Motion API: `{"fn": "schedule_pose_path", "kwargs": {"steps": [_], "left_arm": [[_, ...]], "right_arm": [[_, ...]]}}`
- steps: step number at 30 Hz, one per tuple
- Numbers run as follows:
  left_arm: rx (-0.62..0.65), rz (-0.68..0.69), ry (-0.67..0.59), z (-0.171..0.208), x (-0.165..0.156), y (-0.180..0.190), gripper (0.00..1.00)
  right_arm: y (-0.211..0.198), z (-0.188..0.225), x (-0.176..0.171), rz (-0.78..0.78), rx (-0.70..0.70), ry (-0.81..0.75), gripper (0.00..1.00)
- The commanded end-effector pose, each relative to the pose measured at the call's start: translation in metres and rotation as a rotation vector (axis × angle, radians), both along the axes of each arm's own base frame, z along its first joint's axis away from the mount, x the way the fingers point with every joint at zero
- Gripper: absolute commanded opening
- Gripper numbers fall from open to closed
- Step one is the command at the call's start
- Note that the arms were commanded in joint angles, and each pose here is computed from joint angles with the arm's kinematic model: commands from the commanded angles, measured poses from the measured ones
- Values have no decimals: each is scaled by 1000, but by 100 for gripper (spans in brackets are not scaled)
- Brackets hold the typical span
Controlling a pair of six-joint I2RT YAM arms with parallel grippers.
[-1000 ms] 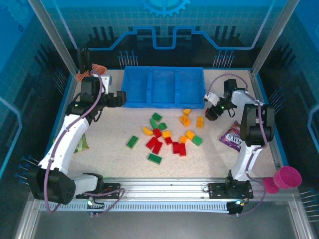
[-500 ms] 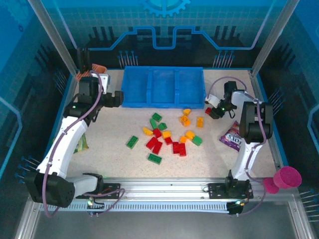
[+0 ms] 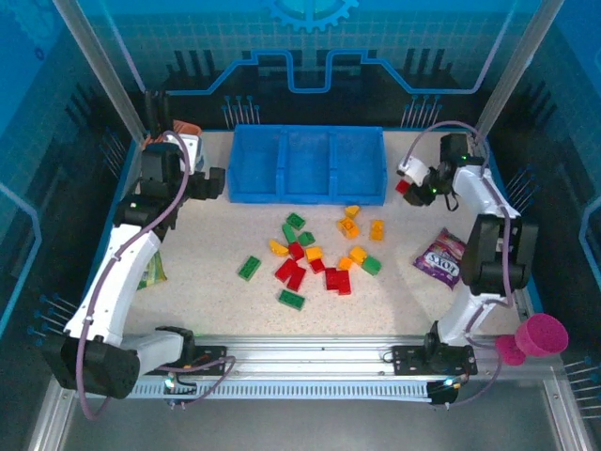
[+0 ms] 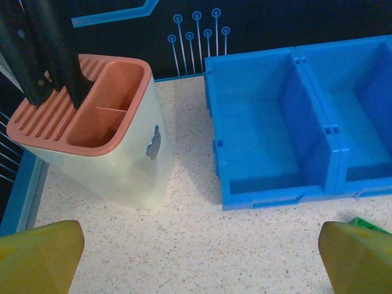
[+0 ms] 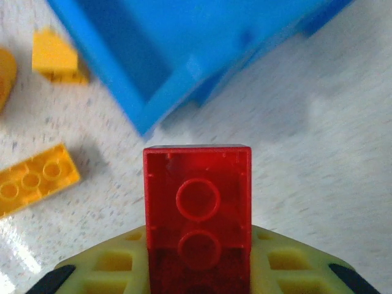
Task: Sort the legos into containers by color
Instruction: Pick up the lego from the middle-right of the table, then place the lego in the container.
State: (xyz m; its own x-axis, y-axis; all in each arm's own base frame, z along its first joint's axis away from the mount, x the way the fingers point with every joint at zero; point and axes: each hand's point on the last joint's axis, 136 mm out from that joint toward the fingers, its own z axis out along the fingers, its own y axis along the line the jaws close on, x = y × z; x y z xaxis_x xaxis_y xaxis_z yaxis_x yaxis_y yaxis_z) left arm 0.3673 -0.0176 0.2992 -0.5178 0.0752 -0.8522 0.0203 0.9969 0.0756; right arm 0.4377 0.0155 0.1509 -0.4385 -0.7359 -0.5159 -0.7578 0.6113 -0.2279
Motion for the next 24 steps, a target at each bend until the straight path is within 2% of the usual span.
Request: {"fn": "schedule_pose_path", "kwargs": {"steps": [1,6,9,17,24], "left_arm": [[18,1,-82,30,-3,2,99],[78,-6,-108,44,-7,7,100],[92,9,-129,51,-9,10,99],[107,14,-130,49,-11,12,99],[133,17,-129,44,-12,15,99]], "right_arm": [[19,25,18,34,-9,-81,12],[45,38,51,90,-20,-109,13],[65,34,71,151,-77,-125,12],[111,4,122,269,-154,-171,11],[125,-38,146,327,-244,-158,11]]}}
